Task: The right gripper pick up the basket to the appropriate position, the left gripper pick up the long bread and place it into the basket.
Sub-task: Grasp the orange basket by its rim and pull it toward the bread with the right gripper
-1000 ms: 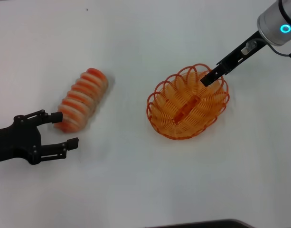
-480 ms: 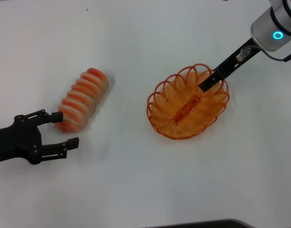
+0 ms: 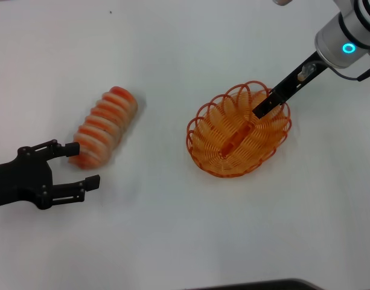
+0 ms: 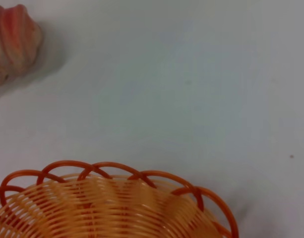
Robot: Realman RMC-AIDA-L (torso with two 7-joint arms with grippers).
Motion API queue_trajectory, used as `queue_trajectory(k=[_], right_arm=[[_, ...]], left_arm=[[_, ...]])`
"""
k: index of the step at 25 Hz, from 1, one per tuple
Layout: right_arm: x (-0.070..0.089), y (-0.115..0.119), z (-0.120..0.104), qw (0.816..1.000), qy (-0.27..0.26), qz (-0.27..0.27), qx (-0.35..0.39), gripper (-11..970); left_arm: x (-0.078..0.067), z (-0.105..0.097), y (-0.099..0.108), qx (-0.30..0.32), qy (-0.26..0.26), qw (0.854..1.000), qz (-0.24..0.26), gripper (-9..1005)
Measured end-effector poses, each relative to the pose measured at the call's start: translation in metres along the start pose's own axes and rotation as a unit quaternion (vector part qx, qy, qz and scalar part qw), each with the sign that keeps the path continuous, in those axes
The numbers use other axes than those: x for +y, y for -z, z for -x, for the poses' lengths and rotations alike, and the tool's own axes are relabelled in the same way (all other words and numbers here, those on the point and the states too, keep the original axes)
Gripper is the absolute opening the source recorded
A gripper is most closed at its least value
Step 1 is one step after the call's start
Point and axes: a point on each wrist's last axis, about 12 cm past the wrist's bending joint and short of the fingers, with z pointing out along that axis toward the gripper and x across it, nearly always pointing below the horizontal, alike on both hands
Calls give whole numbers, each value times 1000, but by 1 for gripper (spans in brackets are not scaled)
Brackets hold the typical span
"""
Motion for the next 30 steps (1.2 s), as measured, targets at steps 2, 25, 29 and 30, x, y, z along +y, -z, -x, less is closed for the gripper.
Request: queue_trajectory(k=[2,25,29,30], right_arm=[[0,-1,1,1000,0,-3,0,773],[7,-8,5,999,17,-20,20,246],[6,-8,4,1000,13,-19,18,229],[5,-8,3,1000,10,-18,16,226]], left_arm=[[0,0,0,0,-1,1000,0,872],[1,3,0,-1,-4,1000,-2,872],[1,3,-1,-1,-5,1000,-2,872],[1,3,-1,-1,-5,1000,-2,872]])
